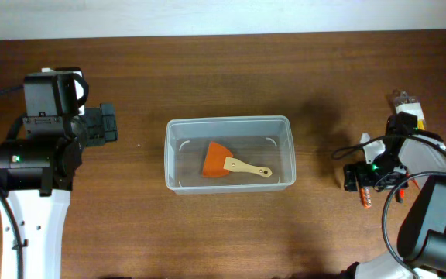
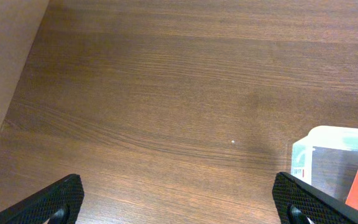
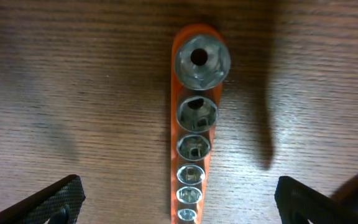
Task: Pack container
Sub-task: 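Lower the right gripper and close it on the socket strip's end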
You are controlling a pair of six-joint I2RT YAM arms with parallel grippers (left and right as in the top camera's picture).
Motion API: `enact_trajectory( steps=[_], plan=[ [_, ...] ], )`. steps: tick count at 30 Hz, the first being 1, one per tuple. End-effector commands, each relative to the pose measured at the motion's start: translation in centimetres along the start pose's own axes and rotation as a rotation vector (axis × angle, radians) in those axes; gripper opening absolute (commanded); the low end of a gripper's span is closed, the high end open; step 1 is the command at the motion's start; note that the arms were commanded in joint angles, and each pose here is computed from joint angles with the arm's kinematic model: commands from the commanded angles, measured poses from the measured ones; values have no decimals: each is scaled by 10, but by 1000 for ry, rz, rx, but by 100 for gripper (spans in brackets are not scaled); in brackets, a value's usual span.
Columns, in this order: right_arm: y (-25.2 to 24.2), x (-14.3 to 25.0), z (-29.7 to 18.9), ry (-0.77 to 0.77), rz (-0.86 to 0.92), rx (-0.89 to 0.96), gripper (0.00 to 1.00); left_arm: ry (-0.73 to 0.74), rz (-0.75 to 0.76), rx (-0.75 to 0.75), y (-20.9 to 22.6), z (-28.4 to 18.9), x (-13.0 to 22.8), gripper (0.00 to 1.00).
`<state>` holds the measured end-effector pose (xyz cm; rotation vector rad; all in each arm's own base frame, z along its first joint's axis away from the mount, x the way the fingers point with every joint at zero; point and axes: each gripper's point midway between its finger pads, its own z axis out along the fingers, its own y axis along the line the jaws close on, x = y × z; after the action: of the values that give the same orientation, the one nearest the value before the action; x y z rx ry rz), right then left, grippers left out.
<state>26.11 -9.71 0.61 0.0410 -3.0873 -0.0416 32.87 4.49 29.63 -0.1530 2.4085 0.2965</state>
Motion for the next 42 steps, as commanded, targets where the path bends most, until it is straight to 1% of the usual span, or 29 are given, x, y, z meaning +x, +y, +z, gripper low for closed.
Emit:
enact_trajectory(
  steps=[1,17,42],
  plan=[
    [0,3,3,11,-6,-2,99,-24,-15,-13,3,-6,-7,99],
    [-7,-9,3,-34,-8,33,99,-24,-16,-13,4,-6,-7,99],
    [-10,-16,3,-62,1,43,99,-24,-16,-13,3,-6,-7,99]
  ],
)
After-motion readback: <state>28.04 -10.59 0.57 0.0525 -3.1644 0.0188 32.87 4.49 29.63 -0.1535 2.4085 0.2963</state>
